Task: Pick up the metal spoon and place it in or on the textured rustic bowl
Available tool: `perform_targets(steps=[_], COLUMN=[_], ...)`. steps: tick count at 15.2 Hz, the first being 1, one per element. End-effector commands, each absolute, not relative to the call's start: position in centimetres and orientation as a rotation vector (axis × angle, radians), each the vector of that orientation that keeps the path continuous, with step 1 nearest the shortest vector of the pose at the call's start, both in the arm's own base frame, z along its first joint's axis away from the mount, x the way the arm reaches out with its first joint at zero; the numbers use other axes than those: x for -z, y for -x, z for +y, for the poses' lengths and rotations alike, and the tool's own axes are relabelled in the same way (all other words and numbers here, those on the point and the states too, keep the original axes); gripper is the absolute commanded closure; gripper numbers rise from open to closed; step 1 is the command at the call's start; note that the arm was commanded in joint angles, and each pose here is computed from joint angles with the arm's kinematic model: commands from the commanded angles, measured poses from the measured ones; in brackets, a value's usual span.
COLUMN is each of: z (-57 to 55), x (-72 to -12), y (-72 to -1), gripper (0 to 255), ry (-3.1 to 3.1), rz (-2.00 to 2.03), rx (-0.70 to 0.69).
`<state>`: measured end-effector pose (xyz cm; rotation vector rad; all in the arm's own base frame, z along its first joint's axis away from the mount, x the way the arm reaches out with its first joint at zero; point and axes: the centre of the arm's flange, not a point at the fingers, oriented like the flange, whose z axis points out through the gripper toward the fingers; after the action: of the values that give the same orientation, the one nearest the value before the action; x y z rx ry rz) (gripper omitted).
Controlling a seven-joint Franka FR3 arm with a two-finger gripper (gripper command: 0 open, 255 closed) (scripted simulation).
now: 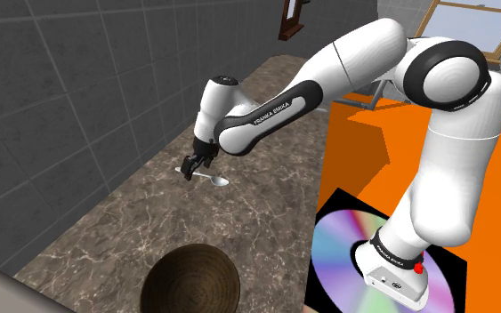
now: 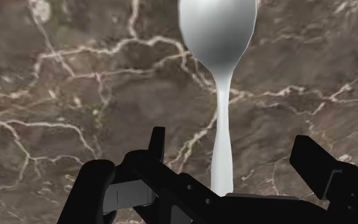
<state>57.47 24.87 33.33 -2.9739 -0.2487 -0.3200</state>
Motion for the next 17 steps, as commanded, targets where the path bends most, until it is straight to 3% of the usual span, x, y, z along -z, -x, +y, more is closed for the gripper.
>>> perform_targets(steps=[1, 3, 4, 17], z=[24.9, 24.9, 24.9, 24.9], x=[-33.3, -33.3, -33.3, -35.4], y=[-57.5, -57.5, -57.5, -57.5], gripper=[0, 0, 255, 255], ry=[2.974, 2.974, 2.974, 2.974], rz=[-0.249, -0.249, -0.249, -0.249], rx=[0.32, 0.32, 0.32, 0.32])
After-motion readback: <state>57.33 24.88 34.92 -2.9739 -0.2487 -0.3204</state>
